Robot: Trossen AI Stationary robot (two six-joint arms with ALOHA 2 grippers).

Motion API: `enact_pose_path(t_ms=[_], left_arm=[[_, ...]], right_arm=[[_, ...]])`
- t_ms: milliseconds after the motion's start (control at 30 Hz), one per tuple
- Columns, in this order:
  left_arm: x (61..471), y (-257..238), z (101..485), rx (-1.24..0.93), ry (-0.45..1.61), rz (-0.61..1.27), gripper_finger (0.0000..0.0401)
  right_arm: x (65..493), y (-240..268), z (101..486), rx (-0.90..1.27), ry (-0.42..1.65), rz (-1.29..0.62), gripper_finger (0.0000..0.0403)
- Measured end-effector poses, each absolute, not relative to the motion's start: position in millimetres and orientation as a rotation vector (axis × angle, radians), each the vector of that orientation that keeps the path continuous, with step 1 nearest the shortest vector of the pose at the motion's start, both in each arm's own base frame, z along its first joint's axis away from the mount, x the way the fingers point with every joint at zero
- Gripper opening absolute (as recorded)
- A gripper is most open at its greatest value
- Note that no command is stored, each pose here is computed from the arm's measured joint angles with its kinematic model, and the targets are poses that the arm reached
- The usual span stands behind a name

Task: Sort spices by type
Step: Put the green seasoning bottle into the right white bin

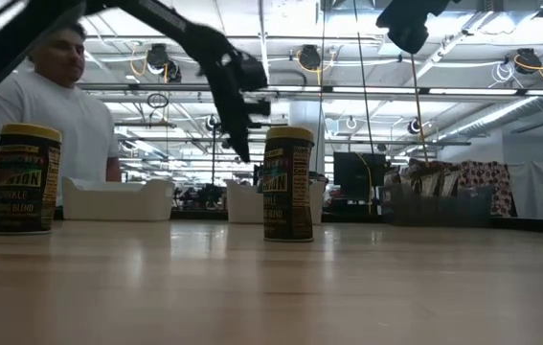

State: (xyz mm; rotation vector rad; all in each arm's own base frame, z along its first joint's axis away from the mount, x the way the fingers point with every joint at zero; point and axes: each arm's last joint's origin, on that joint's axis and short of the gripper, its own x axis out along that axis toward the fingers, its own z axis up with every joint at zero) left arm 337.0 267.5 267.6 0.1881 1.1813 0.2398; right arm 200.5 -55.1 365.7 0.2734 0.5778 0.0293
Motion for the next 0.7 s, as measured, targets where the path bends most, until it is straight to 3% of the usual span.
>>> enact_pose_path(t_ms=[200,367,700], left_arm=[[314.1,217.1,329.3,0.057,1.093,0.194,0.0005],[290.2,152.6,373.3,0.068,1.102,0.093,0.0005],[227.4,48.7,425.1,-0.162,1.118,0.07,0.0004]], right_arm=[[202.3,-55.7,368.6,0.282,0.544,0.025,0.0],[203.4,-56.1,370.6,0.284,0.522,0.024,0.0],[211.9,-39.5,378.6,0.241,0.441,0.111,0.0]])
